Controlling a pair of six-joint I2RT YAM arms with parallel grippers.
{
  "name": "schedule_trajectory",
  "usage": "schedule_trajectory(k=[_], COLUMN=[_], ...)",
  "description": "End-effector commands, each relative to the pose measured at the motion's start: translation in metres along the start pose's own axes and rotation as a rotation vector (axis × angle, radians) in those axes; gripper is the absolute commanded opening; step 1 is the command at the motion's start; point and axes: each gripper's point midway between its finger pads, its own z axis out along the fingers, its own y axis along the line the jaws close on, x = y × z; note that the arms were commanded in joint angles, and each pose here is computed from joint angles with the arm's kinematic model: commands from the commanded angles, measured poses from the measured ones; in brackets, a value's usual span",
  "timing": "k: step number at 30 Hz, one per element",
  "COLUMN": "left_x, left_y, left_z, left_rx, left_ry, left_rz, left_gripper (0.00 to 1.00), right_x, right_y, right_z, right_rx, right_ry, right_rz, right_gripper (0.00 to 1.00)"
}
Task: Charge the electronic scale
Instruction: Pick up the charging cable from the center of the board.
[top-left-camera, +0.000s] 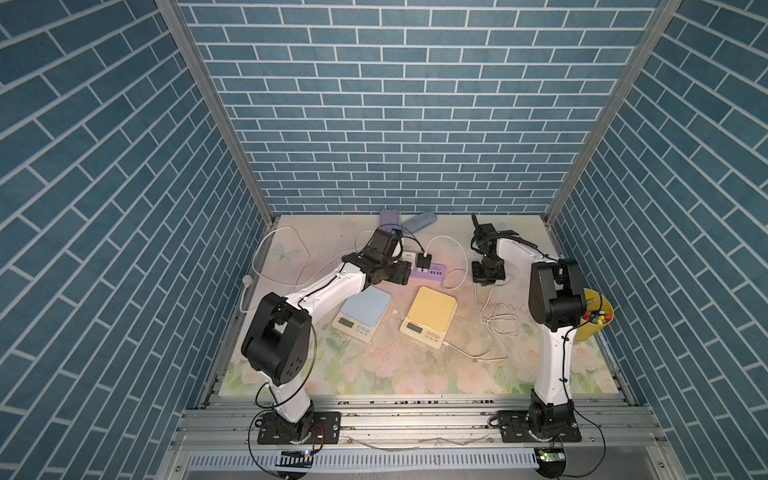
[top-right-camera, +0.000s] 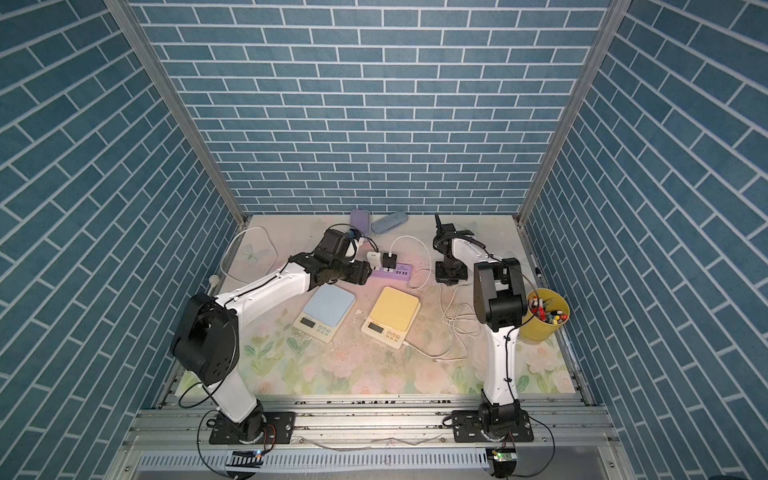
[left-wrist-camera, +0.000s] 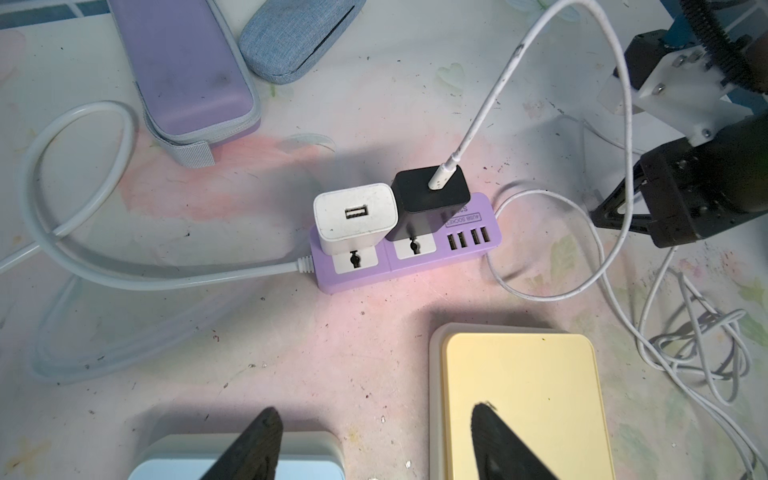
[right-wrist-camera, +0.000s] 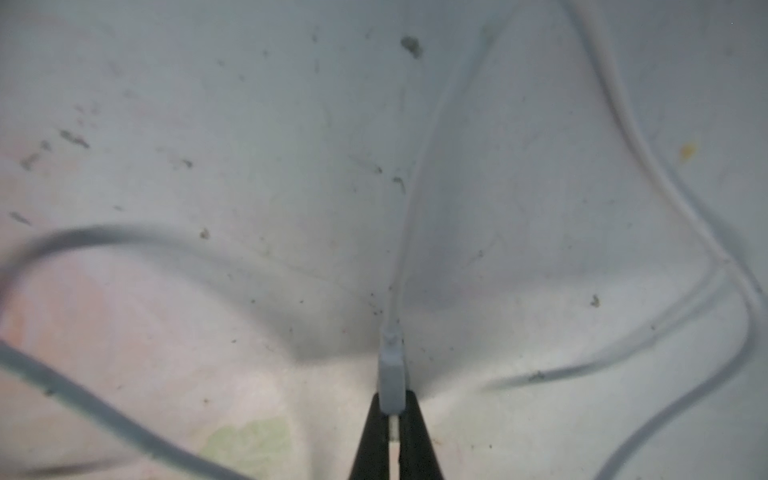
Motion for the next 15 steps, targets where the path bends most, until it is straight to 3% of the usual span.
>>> schedule_trajectory(k=[1,8,15], left_x=[-0.014,-0.050,-0.074], left_y=[-0.007,-0.040,-0.069], left_z=[-0.015,-0.059,-0.096], left_rx=[0.049,0.285,0.456], left_ry=[-0.051,-0.290,-0.442], left_rz=[0.010,0.022,0.041], left_gripper=[0.74,0.74,0.80], right_x=[-0.004,-0.001,0.041], right_y=[0.009,0.057,0.107], right_z=[-0.025,-0.137,-0.218], right_rx=[-0.124,-0.589,-0.952], right_ry=[-0.099,-0.464,-0.644], right_rz=[0.013,-0.070,-0.298], right_gripper=[0.00,0.00,0.00])
